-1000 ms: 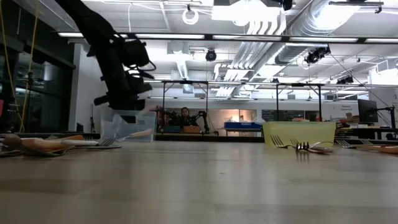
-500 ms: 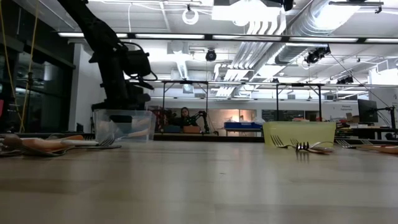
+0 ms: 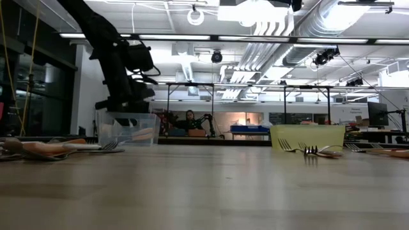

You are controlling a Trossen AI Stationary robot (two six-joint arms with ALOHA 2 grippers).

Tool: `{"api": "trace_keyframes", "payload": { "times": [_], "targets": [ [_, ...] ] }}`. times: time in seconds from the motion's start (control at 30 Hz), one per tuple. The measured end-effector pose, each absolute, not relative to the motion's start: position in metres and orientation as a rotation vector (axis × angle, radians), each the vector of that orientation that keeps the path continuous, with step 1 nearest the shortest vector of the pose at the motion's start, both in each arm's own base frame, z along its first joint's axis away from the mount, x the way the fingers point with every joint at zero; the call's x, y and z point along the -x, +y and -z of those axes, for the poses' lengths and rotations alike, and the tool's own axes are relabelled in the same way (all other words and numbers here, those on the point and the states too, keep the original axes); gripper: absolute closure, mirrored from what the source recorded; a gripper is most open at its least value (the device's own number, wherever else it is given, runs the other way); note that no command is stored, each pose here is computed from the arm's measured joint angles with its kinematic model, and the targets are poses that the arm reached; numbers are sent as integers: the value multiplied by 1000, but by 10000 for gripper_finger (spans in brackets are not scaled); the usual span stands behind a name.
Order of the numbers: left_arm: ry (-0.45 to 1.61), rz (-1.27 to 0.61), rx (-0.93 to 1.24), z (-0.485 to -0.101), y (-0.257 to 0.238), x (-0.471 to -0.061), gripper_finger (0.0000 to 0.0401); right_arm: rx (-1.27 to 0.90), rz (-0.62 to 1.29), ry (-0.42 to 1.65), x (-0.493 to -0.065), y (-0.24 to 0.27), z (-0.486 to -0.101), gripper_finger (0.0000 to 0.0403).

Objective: Sort silverware by color (type)
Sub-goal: Put the orange fork into the transparent bin

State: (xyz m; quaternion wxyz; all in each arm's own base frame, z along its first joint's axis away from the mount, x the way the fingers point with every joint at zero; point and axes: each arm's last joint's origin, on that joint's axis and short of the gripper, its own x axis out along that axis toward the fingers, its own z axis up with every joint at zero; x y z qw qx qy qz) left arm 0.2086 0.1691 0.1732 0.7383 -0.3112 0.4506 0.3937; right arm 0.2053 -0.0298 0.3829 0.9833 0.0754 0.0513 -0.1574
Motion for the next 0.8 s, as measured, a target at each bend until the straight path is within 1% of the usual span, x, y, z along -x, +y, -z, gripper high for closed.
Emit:
{"api": "trace_keyframes", "payload": {
  "times": [0.1, 0.23, 0.4, 0.57, 0.67, 0.8],
  "targets": [
    [936, -862, 667, -188, 168, -203, 226, -152, 317, 103, -205, -30, -383, 157],
    [836, -870, 649, -211, 164, -193, 220, -151, 318, 103, -205, -30, -383, 157],
    [589, -859, 621, -256, 150, -178, 220, -151, 317, 98, -205, -30, -383, 157],
    [245, -720, 512, -310, 120, -166, 219, -151, 316, 87, -205, -30, -385, 157],
    [35, -587, 407, -340, 95, -160, 219, -144, 316, 88, -205, -30, -385, 157],
    [-217, -399, 324, -359, 63, -149, 219, -127, 314, 91, -205, -30, -385, 157]
  ]
}}
